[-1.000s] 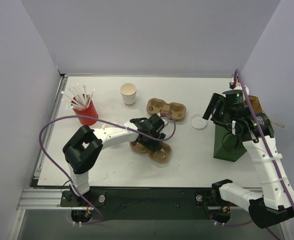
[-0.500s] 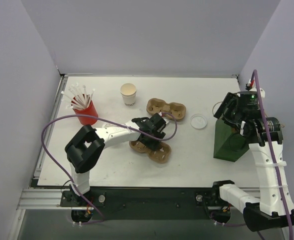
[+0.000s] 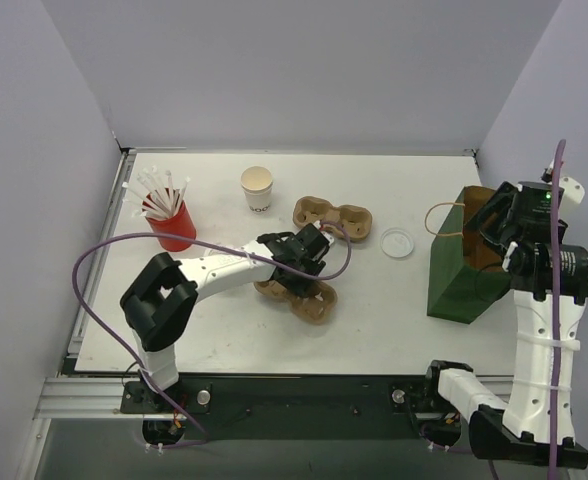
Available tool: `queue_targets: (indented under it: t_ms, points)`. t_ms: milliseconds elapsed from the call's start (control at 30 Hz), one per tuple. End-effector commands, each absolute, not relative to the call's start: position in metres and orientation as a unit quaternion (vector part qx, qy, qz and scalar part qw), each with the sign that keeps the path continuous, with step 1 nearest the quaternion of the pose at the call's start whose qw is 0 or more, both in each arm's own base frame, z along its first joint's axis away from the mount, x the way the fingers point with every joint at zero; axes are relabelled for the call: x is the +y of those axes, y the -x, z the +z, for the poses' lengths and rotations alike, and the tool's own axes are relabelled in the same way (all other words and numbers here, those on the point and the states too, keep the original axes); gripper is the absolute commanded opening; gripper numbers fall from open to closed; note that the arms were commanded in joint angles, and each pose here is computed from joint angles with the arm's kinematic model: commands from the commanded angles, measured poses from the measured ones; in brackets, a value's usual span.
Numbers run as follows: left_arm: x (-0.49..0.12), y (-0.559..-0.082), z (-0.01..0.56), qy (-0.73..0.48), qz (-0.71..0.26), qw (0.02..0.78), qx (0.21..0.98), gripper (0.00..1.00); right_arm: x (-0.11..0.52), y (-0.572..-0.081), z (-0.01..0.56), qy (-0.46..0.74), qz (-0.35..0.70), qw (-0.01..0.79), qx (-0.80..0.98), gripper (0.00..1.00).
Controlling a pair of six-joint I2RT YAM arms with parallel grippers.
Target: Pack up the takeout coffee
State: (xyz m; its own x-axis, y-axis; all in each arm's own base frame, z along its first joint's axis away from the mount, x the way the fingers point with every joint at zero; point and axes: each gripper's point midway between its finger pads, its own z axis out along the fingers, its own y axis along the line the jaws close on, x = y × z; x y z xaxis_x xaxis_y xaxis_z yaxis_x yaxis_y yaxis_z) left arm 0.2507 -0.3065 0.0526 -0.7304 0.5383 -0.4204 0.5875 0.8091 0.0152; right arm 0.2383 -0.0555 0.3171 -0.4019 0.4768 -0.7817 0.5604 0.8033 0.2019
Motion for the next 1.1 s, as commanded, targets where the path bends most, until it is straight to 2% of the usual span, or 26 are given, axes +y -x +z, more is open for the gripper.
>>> queue_targets:
  t_ms: [0, 233, 400, 767, 867, 967, 1000, 1067]
  points:
    - [-0.316, -0.259, 0.106, -0.301, -0.091, 0.260, 0.913, 0.48, -0.090, -0.237, 0.325, -0.340, -0.107, 0.446, 0.821, 0.66]
    - [-0.320, -0.256, 0.125, -0.309, -0.115, 0.272, 0.904, 0.47, -0.132, -0.252, 0.318, -0.378, -0.121, 0.438, 0.807, 0.60]
    - [-0.322, -0.252, 0.131, -0.314, -0.130, 0.272, 0.900, 0.47, -0.151, -0.272, 0.309, -0.402, -0.101, 0.415, 0.810, 0.61]
    - [-0.326, -0.246, 0.136, -0.320, -0.151, 0.272, 0.895, 0.47, -0.150, -0.277, 0.259, -0.418, -0.076, 0.360, 0.831, 0.60]
    - [-0.327, -0.246, 0.136, -0.322, -0.152, 0.271, 0.894, 0.47, -0.147, -0.272, 0.243, -0.414, -0.074, 0.347, 0.838, 0.54]
    - [-0.327, -0.247, 0.139, -0.320, -0.151, 0.275, 0.894, 0.47, -0.142, -0.271, 0.234, -0.412, -0.070, 0.342, 0.842, 0.42]
    - [-0.327, -0.248, 0.140, -0.319, -0.151, 0.276, 0.894, 0.47, -0.140, -0.272, 0.236, -0.409, -0.069, 0.345, 0.842, 0.35]
    - [-0.327, -0.249, 0.140, -0.319, -0.149, 0.277, 0.894, 0.47, -0.136, -0.274, 0.243, -0.401, -0.066, 0.356, 0.841, 0.30]
